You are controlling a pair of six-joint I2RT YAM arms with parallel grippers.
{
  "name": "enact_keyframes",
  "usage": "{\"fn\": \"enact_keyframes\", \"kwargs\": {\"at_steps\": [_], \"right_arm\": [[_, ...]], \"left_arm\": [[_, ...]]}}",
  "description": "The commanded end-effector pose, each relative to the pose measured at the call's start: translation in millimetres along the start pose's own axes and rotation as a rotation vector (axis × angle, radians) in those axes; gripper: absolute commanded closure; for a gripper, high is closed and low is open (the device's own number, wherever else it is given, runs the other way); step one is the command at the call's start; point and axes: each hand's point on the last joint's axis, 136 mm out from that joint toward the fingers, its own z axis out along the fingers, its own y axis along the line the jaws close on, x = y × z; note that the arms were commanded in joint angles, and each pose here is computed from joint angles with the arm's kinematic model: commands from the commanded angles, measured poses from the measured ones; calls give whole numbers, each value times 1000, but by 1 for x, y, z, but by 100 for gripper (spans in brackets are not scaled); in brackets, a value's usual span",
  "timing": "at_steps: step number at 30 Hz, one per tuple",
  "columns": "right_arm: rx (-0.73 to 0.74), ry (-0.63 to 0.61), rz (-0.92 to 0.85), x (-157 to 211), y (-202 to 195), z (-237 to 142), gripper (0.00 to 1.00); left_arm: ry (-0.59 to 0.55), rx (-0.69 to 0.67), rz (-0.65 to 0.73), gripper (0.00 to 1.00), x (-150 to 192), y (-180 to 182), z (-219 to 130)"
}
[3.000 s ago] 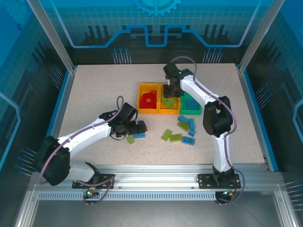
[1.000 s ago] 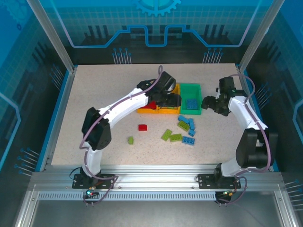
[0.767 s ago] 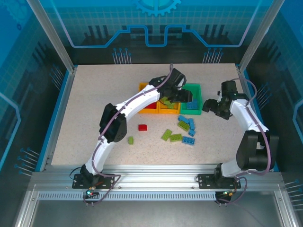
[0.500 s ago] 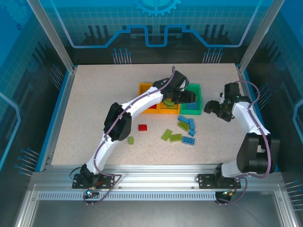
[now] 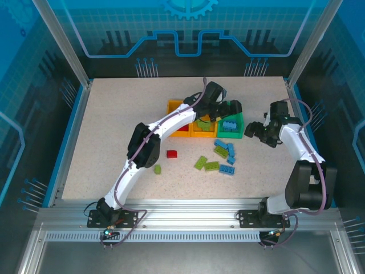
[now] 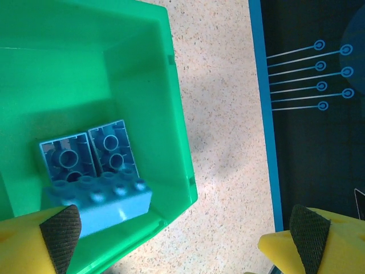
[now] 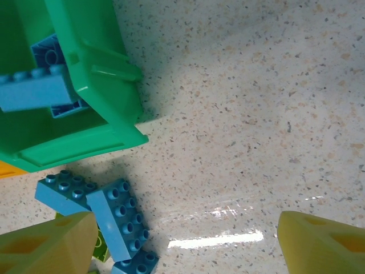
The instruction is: Sort the legos into containers by color
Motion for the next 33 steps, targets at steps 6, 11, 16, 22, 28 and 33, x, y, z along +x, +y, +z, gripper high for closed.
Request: {"fn": "enact_keyframes", "kwargs": {"at_steps": [6,11,16,22,28,33], "right_arm": [[-110,-45,-91,11,35,-12,17],[-154,-61,-273,25,87,-13,17],[-125,-24,-295,33,102,0,17],[-88,-20,-276,35,95,5,16],[-54,4,-280,43,86,5,16],[-33,2,-280,47,78,3,15]], "left_arm": [[-95,74,51,1,-15,-52,-69],[-132,-64,100,1,1,-22,-123],[-115,-467,106,1,50,83,-183],[17,-683,42,1,123,171,-209],[74,-720,-8,1,144,199,-196],[105,-748,-13,1,141,212,-181]]}}
